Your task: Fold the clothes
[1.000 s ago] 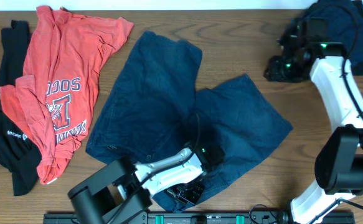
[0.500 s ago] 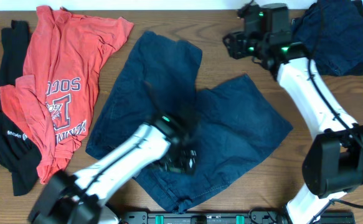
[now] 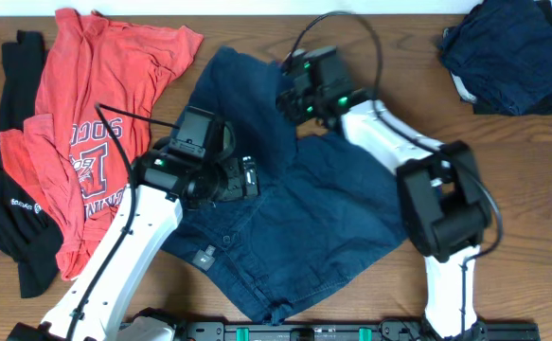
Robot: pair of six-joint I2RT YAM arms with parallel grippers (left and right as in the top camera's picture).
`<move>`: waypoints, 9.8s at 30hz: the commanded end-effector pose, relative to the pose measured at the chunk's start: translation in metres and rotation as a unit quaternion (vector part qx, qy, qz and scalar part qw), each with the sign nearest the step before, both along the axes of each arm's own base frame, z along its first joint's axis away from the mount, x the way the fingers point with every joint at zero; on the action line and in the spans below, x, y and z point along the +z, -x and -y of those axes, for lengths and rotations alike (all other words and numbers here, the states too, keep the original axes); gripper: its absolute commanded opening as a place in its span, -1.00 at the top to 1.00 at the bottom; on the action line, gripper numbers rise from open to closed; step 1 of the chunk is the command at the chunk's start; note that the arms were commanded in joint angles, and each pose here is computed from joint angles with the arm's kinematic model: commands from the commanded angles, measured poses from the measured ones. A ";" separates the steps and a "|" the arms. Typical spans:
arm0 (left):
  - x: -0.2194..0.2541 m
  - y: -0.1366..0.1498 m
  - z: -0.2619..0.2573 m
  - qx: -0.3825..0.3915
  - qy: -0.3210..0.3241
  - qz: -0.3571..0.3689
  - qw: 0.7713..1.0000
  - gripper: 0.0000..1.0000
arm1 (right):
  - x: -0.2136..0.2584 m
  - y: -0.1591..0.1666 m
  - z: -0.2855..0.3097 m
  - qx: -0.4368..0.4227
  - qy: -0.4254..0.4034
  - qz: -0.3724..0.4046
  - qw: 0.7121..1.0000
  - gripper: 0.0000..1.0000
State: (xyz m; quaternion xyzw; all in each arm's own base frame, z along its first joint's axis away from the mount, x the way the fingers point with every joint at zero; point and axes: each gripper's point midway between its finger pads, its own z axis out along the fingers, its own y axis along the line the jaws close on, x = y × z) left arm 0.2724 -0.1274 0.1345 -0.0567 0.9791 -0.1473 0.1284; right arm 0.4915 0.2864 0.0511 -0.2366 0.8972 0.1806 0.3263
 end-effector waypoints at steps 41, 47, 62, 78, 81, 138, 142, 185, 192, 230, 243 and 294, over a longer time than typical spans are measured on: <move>-0.046 -0.018 -0.025 0.005 -0.099 -0.023 0.995 -0.96 | -0.062 -0.044 0.068 -0.130 0.096 0.029 0.986 -0.15; -0.046 -0.019 -0.025 0.005 -0.098 -0.021 0.995 -0.96 | -0.064 -0.040 0.056 -0.109 0.076 0.021 0.991 -0.20; -0.045 -0.026 -0.027 0.010 -0.106 -0.005 0.994 -0.96 | -0.079 -0.033 0.072 -0.142 0.091 -0.012 0.986 0.90; -0.051 -0.046 -0.020 0.012 -0.097 0.019 0.995 -0.96 | -0.068 -0.016 0.270 -0.369 0.127 -0.141 0.910 0.98; -0.056 -0.050 -0.018 0.012 -0.097 0.019 0.995 -0.96 | -0.071 0.000 0.283 -0.367 0.066 -0.204 0.905 0.98; -0.189 -0.266 -0.040 -0.008 -0.118 0.258 0.959 -0.68 | 0.117 0.001 0.264 -0.256 0.026 -0.032 0.966 -0.13; -0.179 -0.300 -0.034 -0.004 -0.115 0.264 0.958 -0.68 | 0.118 -0.001 0.263 -0.255 0.025 -0.028 0.966 -0.17; -0.053 -0.014 -0.013 -0.059 -0.117 -0.232 0.964 -0.78 | 0.121 0.150 0.243 -0.211 0.028 -0.269 0.939 -0.55; -0.085 0.030 -0.008 -0.014 -0.152 -0.274 0.950 -0.77 | 0.089 0.181 0.246 -0.213 0.049 -0.332 0.918 -0.43; -0.132 0.050 -0.011 -0.025 -0.085 -0.114 0.990 0.23 | 0.111 0.250 0.271 -0.303 0.081 -0.282 0.907 -0.04; -0.133 0.034 -0.015 -0.017 -0.078 -0.084 0.993 0.88 | 0.055 0.306 0.252 -0.333 0.063 -0.410 0.847 0.07; -0.133 0.020 -0.048 0.045 -0.072 -0.086 0.993 0.88 | -0.047 0.376 0.221 -0.493 0.132 -0.433 0.743 -0.26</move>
